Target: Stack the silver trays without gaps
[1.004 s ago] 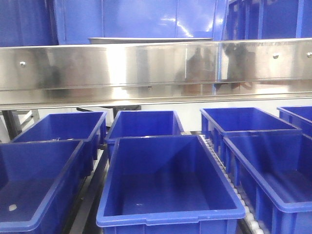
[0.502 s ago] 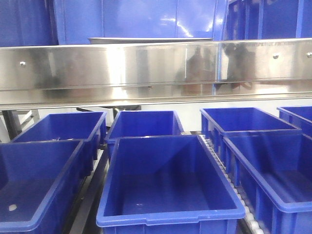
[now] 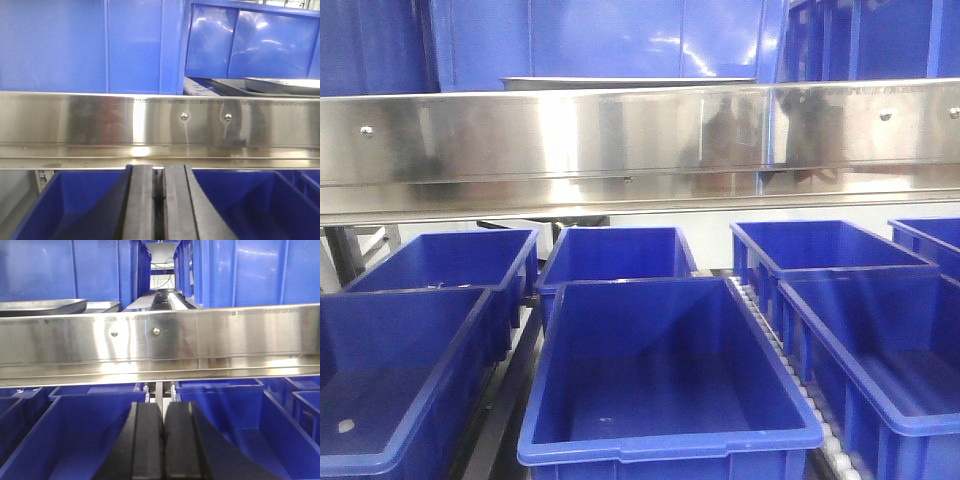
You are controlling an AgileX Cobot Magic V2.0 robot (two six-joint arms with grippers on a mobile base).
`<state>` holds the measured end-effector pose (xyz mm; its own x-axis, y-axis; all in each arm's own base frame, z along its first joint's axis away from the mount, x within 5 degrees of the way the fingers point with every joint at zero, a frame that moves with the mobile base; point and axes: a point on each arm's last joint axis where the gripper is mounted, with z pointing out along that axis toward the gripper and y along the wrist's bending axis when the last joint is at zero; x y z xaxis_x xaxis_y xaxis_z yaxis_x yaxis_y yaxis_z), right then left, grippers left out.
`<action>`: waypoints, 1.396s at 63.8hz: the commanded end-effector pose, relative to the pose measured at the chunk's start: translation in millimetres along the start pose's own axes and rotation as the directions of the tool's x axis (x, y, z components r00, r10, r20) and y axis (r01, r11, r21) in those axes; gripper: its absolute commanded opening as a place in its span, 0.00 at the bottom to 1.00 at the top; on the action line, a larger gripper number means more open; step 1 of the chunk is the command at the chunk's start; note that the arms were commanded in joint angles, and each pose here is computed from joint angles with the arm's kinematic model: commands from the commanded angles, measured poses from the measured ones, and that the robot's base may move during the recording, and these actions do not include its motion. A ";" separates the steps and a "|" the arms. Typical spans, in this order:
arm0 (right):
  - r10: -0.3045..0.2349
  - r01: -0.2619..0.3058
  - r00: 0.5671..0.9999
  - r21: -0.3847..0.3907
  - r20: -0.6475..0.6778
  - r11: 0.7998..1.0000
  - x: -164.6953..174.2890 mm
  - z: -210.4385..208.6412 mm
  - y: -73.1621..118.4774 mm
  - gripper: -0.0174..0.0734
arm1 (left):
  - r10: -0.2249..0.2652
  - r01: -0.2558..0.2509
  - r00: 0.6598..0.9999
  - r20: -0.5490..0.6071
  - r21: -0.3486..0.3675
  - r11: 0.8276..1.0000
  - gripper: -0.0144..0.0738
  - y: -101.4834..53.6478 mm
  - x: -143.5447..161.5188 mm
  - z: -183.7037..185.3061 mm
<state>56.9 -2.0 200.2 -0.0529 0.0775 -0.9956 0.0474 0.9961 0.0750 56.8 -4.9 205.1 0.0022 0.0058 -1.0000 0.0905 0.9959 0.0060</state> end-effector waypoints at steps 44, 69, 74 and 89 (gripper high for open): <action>-0.010 0.010 1.000 0.001 0.025 1.000 -2.1 -0.6 -0.1 0.10 | 0.009 -0.009 1.000 0.014 0.008 1.000 0.16 -0.6 -1.6 -0.5; -0.010 0.010 1.000 0.001 0.025 1.000 -2.1 -0.6 -0.1 0.10 | 0.011 -0.011 1.000 0.014 0.008 1.000 0.16 -0.6 -1.6 -0.5; -0.010 0.010 1.000 0.001 0.025 1.000 -2.1 -0.6 -0.1 0.10 | 0.011 -0.011 1.000 0.014 0.008 1.000 0.16 -0.6 -1.6 -0.5; -0.010 0.010 1.000 0.001 0.025 1.000 -2.1 -0.6 -0.1 0.10 | 0.011 -0.011 1.000 0.014 0.008 1.000 0.16 -0.6 -1.6 -0.5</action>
<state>56.9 -2.0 200.2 -0.0529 0.0775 -0.9956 0.0474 0.9961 0.0750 56.8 -5.2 205.1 0.0037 0.0248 -0.9997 0.0931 0.9953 0.0250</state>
